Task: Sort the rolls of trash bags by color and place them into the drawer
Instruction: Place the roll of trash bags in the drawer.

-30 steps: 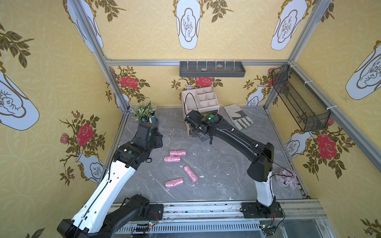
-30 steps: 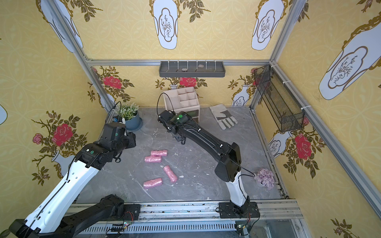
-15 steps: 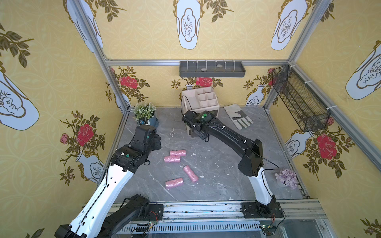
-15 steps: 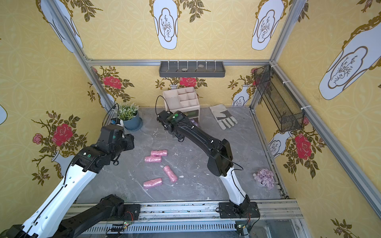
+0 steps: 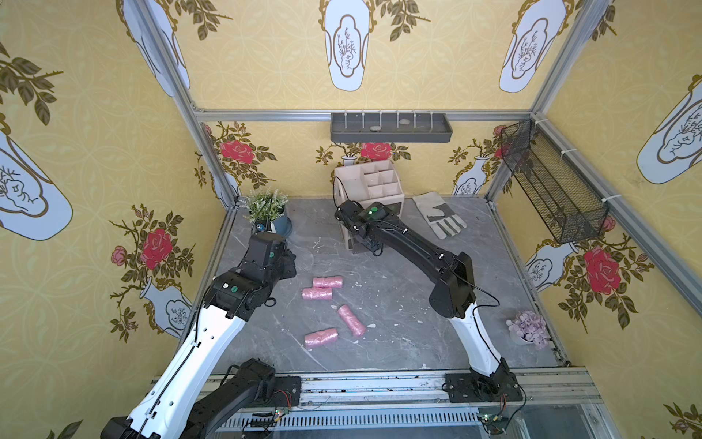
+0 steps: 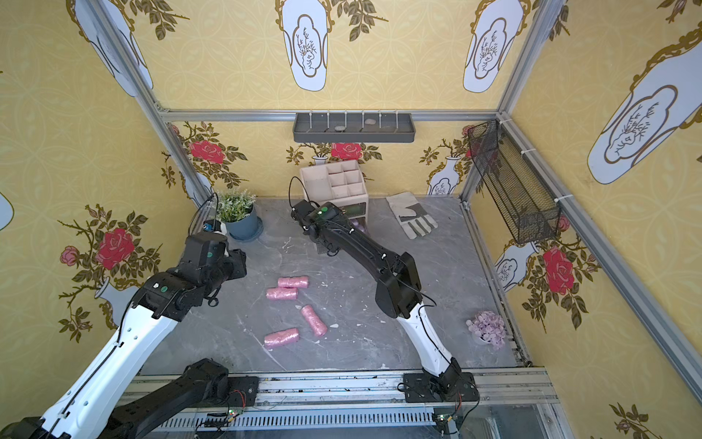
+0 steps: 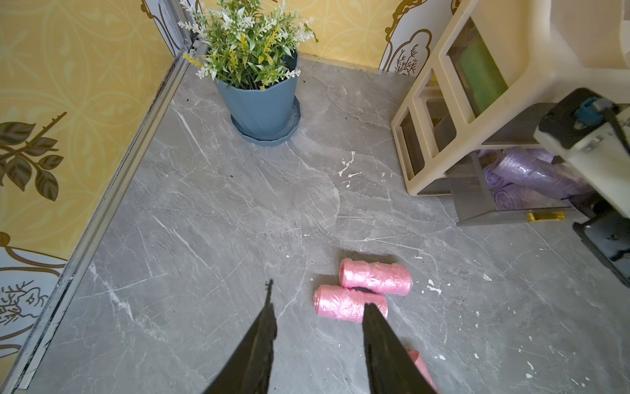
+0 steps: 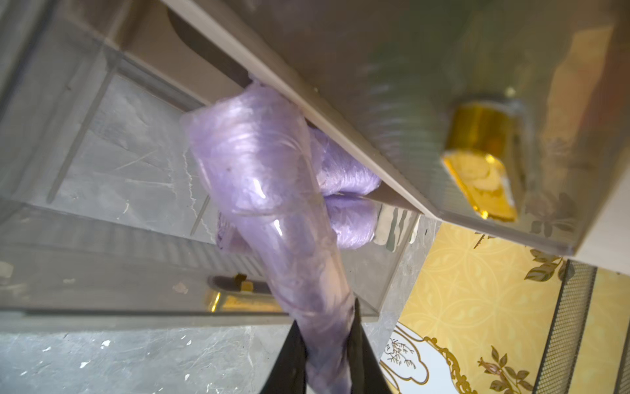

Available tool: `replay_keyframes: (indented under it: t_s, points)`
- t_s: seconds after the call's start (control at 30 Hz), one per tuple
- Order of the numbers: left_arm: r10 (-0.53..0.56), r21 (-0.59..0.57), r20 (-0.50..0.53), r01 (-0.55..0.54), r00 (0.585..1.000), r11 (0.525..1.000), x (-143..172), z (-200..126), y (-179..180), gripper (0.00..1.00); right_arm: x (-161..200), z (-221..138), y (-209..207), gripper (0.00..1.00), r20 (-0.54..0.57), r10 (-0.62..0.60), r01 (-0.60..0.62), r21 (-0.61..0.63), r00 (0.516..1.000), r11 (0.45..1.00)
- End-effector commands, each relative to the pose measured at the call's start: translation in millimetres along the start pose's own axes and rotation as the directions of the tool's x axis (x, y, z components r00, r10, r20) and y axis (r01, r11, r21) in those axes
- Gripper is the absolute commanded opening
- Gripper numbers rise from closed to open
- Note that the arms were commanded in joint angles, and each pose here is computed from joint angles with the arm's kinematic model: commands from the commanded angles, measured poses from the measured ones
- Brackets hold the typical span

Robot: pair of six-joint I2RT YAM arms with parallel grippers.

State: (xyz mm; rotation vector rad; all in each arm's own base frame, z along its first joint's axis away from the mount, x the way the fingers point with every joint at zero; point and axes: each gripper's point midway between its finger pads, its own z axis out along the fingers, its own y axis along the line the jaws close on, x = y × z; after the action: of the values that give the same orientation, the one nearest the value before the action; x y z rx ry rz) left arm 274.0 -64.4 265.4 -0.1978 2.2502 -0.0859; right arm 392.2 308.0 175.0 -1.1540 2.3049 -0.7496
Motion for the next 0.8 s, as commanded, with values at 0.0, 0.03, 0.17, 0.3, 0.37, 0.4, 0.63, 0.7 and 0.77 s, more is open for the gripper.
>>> replay_keyframes:
  t_s: [0.0,0.03,0.17,0.3,0.37,0.4,0.63,0.7,0.77]
  points:
    - [-0.005,0.004,0.004,0.005,1.000,1.000,0,1,0,0.44,-19,6,0,0.20,0.057,0.022,-0.021,-0.006,0.998,1.000]
    - [-0.003,0.003,0.003,0.003,1.000,1.000,0,2,0,0.44,-22,7,1,0.20,0.062,0.021,-0.020,-0.009,0.998,1.000]
    - [-0.004,0.000,0.002,0.004,1.000,1.000,1,2,1,0.44,-31,8,2,0.21,0.094,0.028,-0.027,-0.019,0.995,0.999]
    - [-0.003,-0.001,0.002,0.003,1.000,1.000,1,3,1,0.44,-40,6,2,0.22,0.124,0.048,-0.044,-0.034,0.991,0.998]
    - [-0.004,0.002,0.002,0.004,1.000,1.000,0,2,0,0.44,-42,3,0,0.22,0.133,0.058,-0.054,-0.035,0.989,0.998]
    - [-0.003,0.000,0.001,0.003,1.000,1.000,0,3,0,0.44,-43,1,-1,0.22,0.140,0.067,-0.062,-0.041,0.988,0.997]
    - [-0.002,0.002,0.002,0.002,1.000,1.000,-1,3,-1,0.44,-49,-12,-2,0.24,0.190,0.128,-0.110,-0.101,0.973,0.989]
    - [-0.003,0.005,0.003,0.003,1.000,1.000,-1,2,-1,0.44,-49,-13,-1,0.25,0.195,0.142,-0.119,-0.124,0.970,0.985]
    - [-0.003,0.004,0.003,0.003,1.000,1.000,-1,2,-1,0.44,-49,-13,1,0.24,0.194,0.154,-0.128,-0.143,0.969,0.981]
